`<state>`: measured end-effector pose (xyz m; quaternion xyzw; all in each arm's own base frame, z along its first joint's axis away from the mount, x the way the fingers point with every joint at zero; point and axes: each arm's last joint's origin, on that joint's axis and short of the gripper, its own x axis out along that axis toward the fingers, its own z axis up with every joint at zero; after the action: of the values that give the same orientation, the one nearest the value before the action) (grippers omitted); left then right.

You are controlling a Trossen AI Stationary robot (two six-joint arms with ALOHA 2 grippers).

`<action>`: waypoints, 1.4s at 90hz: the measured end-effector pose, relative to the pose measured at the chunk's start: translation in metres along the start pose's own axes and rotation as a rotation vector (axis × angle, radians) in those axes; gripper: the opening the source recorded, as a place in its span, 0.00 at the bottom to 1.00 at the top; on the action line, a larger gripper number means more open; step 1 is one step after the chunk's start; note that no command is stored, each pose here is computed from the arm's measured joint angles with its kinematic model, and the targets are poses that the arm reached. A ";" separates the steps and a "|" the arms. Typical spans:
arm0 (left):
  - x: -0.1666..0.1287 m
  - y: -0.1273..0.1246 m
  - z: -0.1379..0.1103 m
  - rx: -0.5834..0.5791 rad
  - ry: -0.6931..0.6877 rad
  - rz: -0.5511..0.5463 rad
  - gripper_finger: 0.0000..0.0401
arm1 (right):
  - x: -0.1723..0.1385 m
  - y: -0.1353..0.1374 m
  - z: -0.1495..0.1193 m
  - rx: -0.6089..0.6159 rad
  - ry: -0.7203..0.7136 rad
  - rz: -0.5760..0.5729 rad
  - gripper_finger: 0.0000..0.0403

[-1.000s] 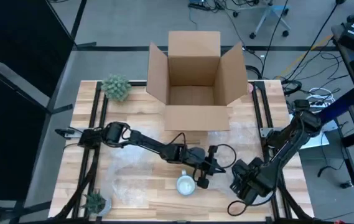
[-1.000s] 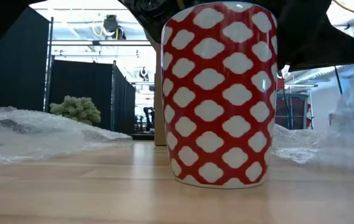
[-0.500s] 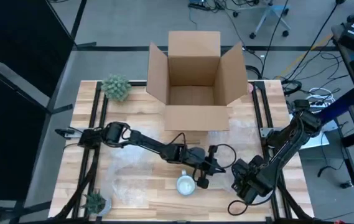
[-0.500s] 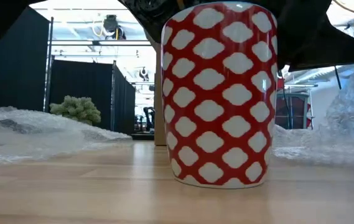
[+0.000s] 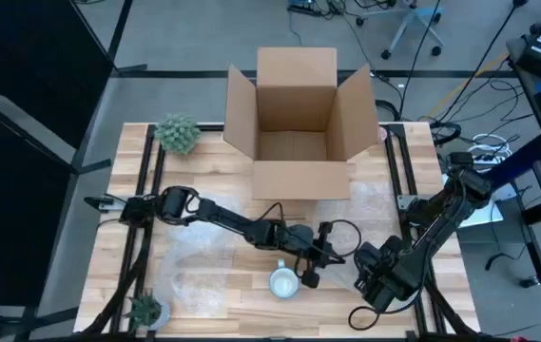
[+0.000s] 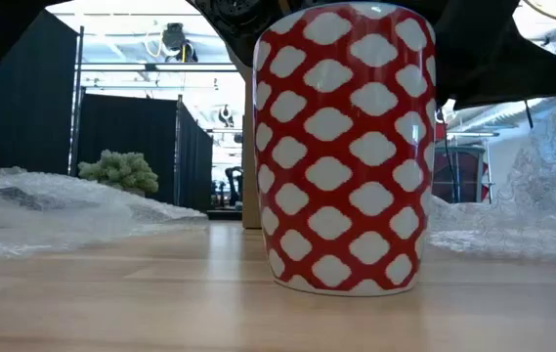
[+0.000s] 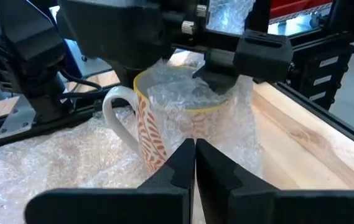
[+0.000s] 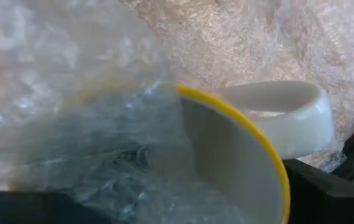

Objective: Wrap mug
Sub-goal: Wrap the yellow mug with the bubble wrap

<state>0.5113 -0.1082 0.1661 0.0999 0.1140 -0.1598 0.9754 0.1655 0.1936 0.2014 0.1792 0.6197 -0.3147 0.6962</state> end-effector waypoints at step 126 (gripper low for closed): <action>0.039 0.001 -0.024 -0.016 -0.118 0.001 0.00 | -0.011 -0.006 0.008 0.013 -0.035 0.061 0.63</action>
<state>0.5431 -0.1128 0.1334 0.0827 0.0574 -0.1640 0.9813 0.1666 0.1862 0.2144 0.1968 0.5999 -0.3005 0.7149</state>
